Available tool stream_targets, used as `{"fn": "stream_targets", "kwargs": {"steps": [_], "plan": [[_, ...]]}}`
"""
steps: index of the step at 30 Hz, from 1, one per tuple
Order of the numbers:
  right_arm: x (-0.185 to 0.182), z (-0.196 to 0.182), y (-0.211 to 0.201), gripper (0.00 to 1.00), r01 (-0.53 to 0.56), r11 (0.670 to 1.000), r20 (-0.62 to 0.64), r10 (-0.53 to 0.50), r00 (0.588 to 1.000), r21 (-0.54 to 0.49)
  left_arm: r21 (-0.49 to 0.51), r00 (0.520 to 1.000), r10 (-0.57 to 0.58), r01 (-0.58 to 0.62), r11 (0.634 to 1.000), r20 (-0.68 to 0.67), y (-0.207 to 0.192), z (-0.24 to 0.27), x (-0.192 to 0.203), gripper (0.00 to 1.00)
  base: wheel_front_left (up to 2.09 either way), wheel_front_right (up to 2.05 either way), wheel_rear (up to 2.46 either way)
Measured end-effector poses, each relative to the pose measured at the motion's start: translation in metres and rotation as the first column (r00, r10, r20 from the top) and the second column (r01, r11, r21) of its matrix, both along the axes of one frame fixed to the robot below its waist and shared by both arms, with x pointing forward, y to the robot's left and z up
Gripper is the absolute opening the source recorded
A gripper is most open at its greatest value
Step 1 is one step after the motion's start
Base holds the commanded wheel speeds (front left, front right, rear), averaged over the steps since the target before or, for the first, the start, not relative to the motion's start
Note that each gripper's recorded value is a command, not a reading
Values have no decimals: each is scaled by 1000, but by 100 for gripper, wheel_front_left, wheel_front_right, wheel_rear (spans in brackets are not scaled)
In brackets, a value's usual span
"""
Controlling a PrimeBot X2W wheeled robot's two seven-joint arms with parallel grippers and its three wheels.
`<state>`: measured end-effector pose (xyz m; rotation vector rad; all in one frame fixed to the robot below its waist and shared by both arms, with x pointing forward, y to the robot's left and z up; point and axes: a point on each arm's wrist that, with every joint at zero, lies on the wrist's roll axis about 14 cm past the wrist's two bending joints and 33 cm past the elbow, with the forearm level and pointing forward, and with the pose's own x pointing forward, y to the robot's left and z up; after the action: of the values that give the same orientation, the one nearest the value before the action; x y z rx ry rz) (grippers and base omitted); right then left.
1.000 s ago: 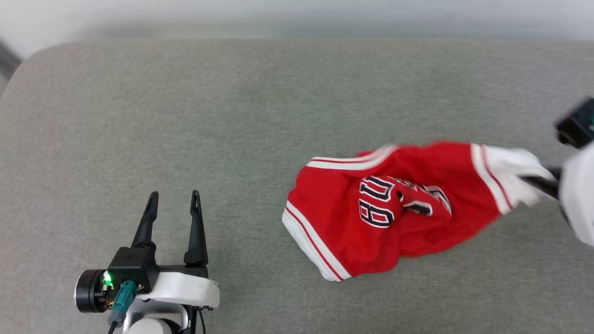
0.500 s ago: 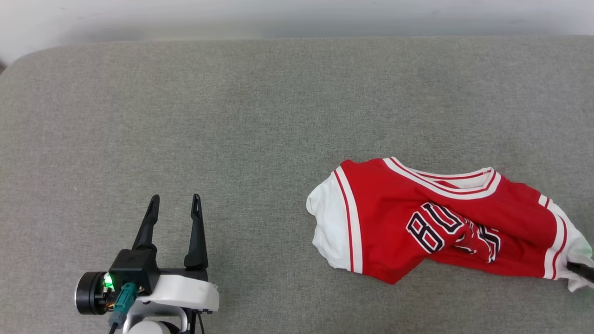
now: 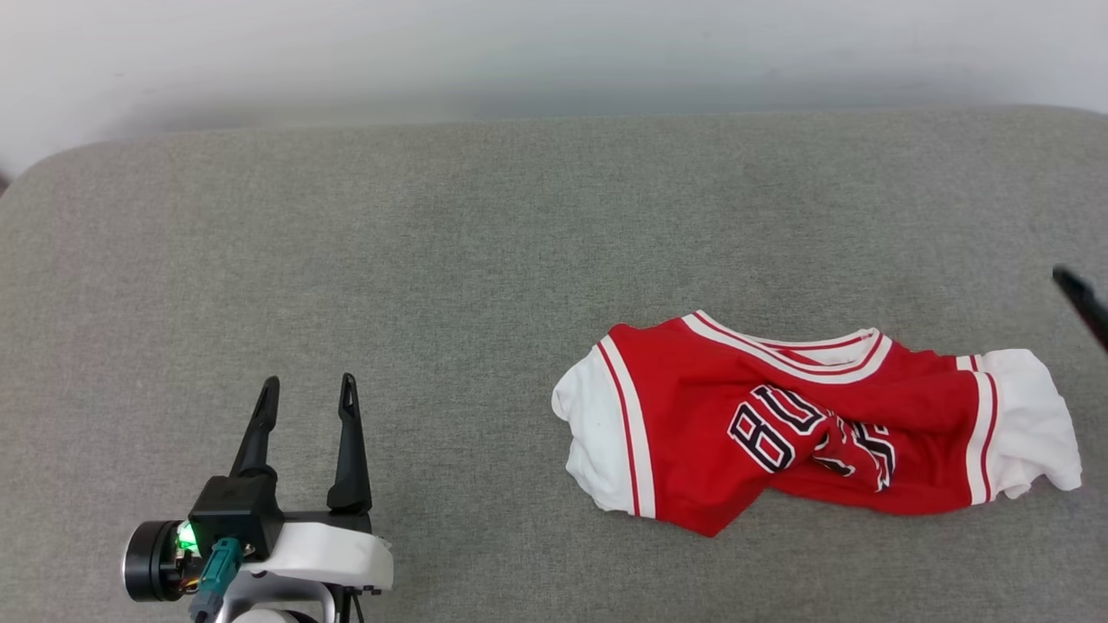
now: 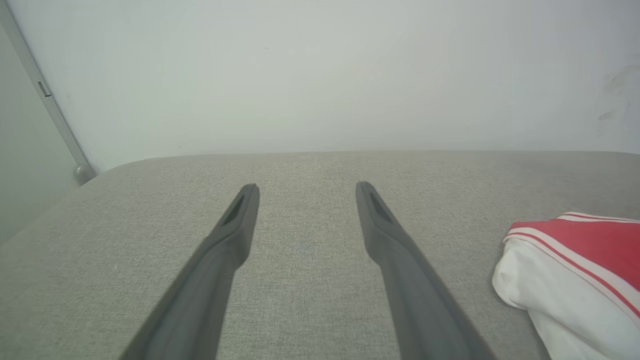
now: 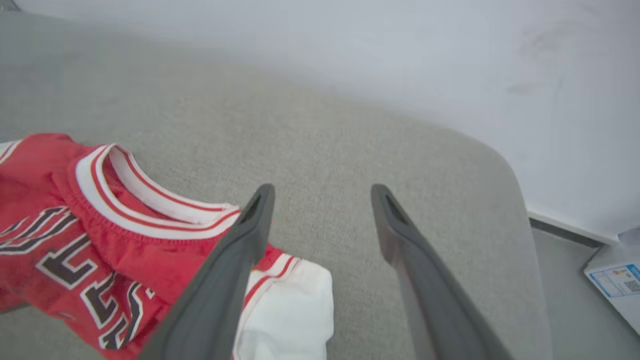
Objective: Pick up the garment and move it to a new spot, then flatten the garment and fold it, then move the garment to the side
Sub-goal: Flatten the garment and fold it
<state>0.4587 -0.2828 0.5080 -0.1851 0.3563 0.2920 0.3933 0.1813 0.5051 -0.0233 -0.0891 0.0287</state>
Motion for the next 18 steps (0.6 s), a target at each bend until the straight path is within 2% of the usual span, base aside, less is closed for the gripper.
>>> {"fn": "stream_targets", "kwargs": {"steps": [3,6,14,18], "plan": [[14,40,4,100,3,999,219,-13,976,48,7,1000,-5,5,1000,13,0,4,0,100,0,0,0],[19,61,5,100,20,997,350,-45,936,74,15,1000,-12,12,1000,22,0,7,1,100,0,0,0],[4,92,36,100,51,984,573,-143,807,172,59,995,-71,67,996,68,-5,23,12,100,0,0,0],[-18,84,52,100,64,979,592,-168,789,192,97,986,-113,102,990,120,-7,42,24,100,0,0,0]]}}
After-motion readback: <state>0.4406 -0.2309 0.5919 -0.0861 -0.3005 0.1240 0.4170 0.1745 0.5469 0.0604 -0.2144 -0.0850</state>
